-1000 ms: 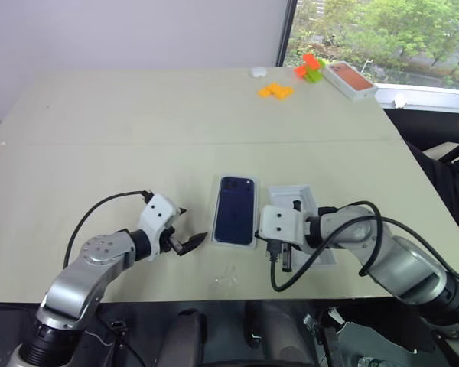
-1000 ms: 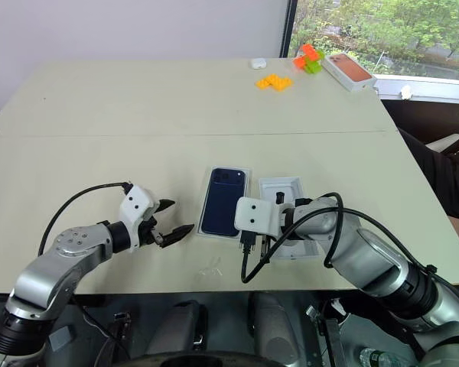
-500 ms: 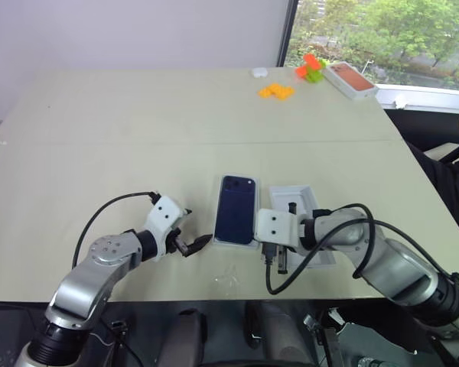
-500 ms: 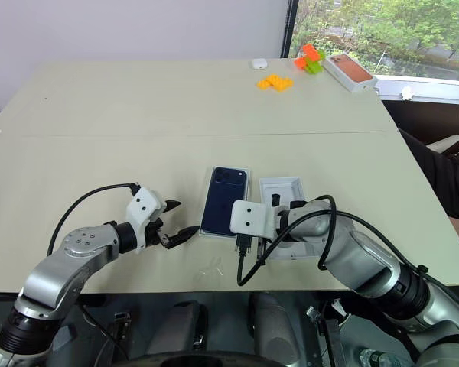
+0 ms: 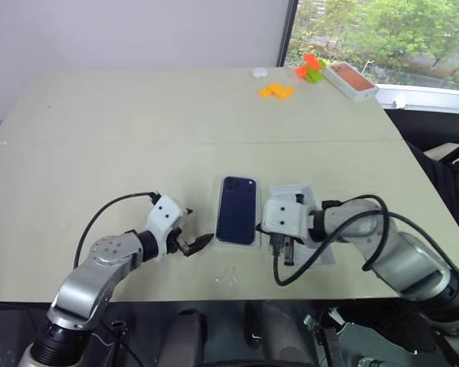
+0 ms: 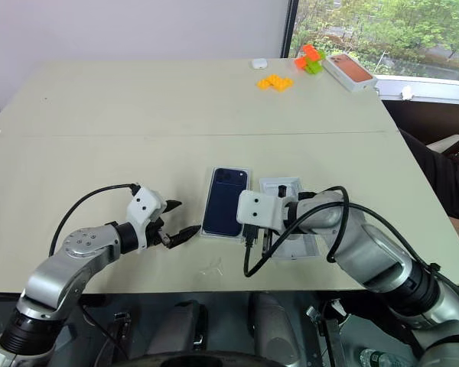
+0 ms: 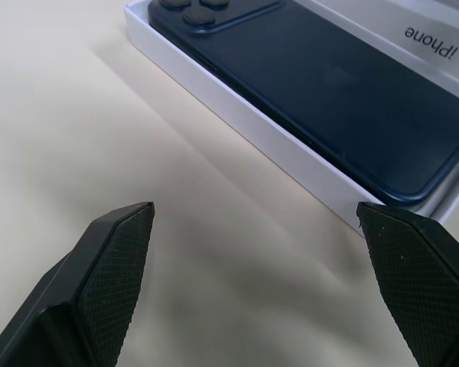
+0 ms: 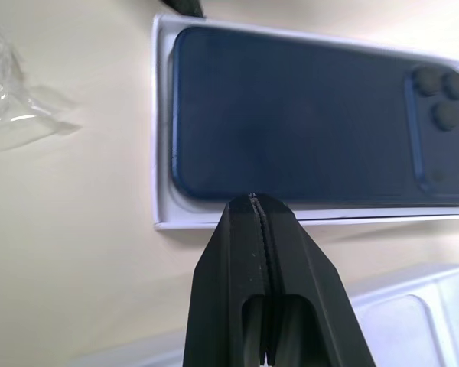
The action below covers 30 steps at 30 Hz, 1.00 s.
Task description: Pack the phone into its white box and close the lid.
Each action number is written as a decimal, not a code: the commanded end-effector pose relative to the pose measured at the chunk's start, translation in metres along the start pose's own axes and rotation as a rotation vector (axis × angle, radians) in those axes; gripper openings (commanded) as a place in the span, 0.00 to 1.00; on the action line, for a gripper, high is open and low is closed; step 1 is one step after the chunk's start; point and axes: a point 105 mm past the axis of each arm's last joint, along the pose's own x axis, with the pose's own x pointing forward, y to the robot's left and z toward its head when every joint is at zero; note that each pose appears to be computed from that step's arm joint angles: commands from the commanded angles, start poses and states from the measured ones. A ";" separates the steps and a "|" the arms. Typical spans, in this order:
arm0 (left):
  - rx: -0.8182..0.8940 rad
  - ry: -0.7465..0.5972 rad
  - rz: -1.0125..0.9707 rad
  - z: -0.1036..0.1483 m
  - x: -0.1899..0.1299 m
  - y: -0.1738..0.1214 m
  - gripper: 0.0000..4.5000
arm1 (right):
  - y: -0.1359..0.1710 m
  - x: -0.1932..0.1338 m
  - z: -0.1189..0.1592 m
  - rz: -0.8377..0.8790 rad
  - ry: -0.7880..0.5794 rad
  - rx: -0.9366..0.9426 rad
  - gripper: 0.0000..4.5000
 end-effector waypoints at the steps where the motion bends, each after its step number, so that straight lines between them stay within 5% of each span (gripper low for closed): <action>1: 0.012 -0.028 0.012 0.008 -0.002 0.004 0.99 | -0.008 -0.008 0.015 -0.040 -0.052 -0.048 0.00; 30: 0.029 -0.053 0.010 0.012 0.005 0.005 0.99 | -0.022 -0.044 -0.006 -0.167 -0.059 0.333 0.00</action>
